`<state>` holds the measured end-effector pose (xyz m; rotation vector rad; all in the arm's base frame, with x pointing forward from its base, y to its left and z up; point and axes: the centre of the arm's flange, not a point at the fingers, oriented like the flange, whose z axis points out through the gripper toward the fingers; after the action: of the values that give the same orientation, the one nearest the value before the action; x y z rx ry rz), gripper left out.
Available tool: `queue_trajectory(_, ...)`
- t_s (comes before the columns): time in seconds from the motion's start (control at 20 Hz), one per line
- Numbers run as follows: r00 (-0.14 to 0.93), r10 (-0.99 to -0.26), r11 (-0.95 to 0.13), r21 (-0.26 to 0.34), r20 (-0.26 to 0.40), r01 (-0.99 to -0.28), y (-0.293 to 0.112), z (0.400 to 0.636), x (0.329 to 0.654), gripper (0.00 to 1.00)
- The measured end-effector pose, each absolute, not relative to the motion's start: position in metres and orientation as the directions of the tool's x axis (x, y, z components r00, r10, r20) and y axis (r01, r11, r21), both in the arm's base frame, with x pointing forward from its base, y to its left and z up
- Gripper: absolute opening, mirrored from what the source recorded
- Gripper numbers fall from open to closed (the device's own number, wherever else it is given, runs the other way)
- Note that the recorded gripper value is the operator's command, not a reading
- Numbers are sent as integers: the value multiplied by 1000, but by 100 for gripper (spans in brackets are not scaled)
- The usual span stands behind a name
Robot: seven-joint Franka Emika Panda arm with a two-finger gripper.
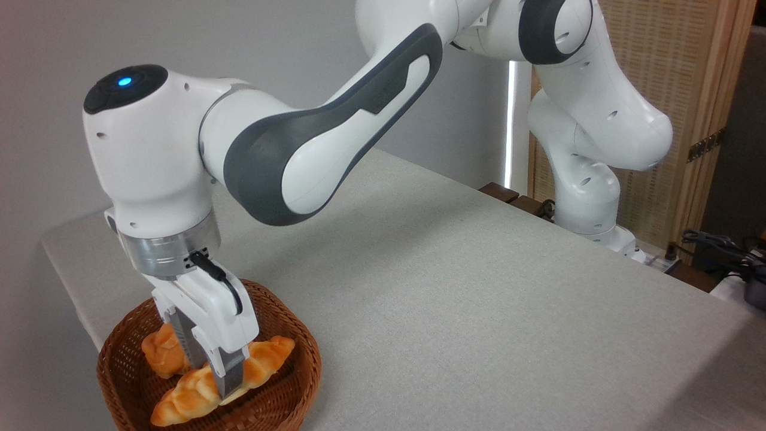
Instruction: Put bread into the basket
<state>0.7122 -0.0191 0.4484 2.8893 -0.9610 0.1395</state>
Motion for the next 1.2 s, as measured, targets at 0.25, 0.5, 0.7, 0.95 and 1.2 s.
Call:
queue_trajectory(0.25,827,-550,-826,68,114,-559,-23,439,716,100)
queue_trajectory(0.5,830,-544,-830,66,118,-554,-22,441,716,100)
queue_trajectory(0.7,835,-537,-835,63,124,-546,-16,444,717,100)
queue_trajectory(0.95,835,-533,-837,58,136,-544,-12,451,718,100)
queue_trajectory(1.2,818,-539,-830,35,201,-556,-17,501,711,100)
